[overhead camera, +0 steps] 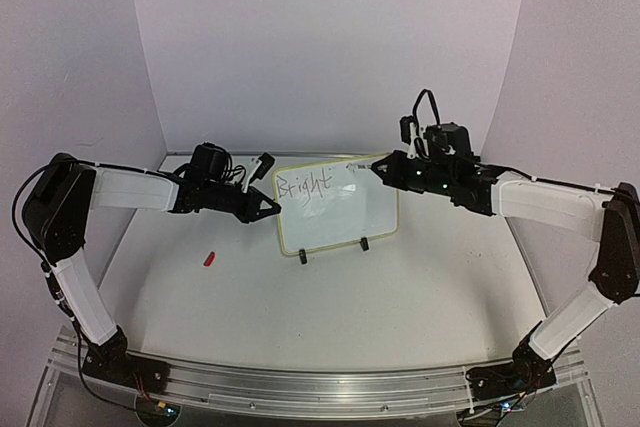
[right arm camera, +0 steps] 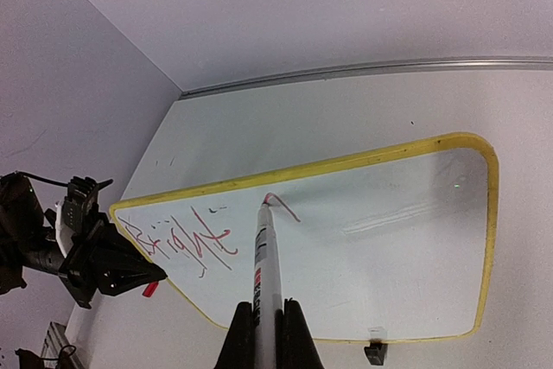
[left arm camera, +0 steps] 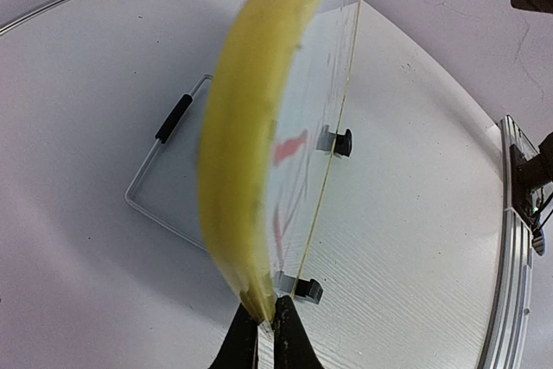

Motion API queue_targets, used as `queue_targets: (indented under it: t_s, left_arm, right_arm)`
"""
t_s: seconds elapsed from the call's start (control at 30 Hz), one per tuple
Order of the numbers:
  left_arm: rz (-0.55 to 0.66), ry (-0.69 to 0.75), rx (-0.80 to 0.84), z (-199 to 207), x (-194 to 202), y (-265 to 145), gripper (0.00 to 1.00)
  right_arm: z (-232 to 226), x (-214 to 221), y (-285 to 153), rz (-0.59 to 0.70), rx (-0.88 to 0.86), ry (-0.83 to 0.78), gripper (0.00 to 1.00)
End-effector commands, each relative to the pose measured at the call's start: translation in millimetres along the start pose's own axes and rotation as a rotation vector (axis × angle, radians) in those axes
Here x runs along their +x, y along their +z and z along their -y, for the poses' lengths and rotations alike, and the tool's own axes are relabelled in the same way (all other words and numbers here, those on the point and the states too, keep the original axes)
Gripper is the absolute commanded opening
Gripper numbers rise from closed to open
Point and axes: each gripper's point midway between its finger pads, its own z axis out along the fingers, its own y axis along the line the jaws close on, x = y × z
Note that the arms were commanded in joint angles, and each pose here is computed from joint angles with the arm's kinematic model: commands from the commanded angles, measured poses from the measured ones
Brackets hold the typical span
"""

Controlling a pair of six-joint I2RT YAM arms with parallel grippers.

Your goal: Write a sentence on the whiteboard

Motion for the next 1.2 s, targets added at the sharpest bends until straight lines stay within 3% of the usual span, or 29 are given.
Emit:
queue_targets:
  t_s: [0.0, 0.6, 1.17]
  left_arm:
    - [-0.040, 0.015, -0.094, -22, 10, 4, 0.00]
    - [-0.037, 0.018, -0.092, -22, 7, 4, 0.00]
    - [-0.030, 0.016, -0.091, -20, 5, 2, 0.00]
  right_arm:
    - [2, 2, 1, 0.004, -0.006, 0.003, 0.00]
    - [24, 51, 6, -0.103, 0.015, 0.063, 0.00]
    - [-12, 1, -20, 0.039, -0.095, 0.066, 0.00]
